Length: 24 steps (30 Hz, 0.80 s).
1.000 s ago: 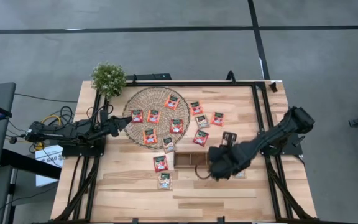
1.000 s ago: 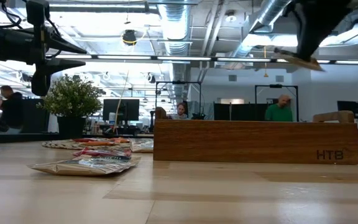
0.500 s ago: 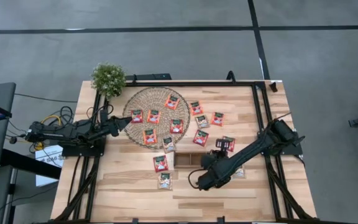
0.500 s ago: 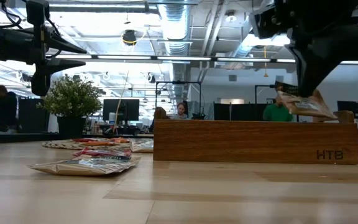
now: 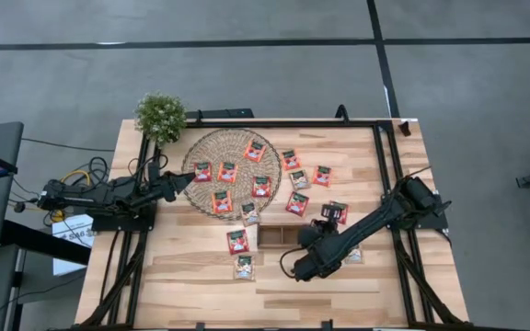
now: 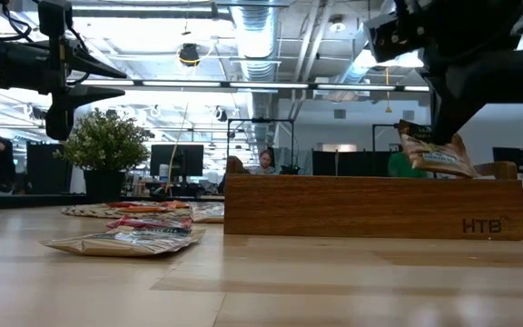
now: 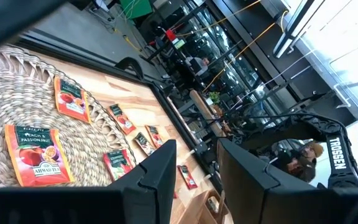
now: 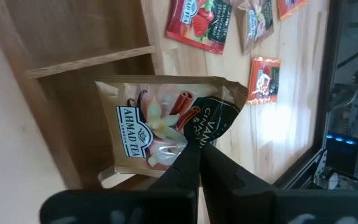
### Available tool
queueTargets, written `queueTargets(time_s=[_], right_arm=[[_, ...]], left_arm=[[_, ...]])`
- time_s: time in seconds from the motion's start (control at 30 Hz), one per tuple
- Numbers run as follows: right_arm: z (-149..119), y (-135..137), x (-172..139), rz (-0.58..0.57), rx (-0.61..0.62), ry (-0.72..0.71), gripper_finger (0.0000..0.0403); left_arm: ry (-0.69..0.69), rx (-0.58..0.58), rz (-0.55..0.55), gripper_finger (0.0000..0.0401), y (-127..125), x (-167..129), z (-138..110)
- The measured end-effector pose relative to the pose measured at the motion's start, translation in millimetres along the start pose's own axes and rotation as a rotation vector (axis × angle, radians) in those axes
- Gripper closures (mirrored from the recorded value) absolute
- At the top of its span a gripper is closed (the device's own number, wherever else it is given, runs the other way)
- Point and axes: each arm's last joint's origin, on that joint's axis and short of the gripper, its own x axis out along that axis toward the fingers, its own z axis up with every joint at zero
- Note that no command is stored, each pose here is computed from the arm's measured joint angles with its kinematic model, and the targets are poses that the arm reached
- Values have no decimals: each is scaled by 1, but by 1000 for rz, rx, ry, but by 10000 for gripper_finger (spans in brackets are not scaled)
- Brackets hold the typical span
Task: Pick & Place Tea
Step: Put the brown tea bag into the right slot of the wooden organizer
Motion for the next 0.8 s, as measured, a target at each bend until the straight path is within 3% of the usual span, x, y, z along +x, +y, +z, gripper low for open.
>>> queueTargets(time_s=[0.4, 0.8], right_arm=[[4, -3, 17, -2, 27, 24, 403], [9, 9, 29, -10, -42, 80, 403]], left_arm=[[0, 0, 0, 291, 0, 0, 0], [7, 7, 8, 291, 1, 0, -1]])
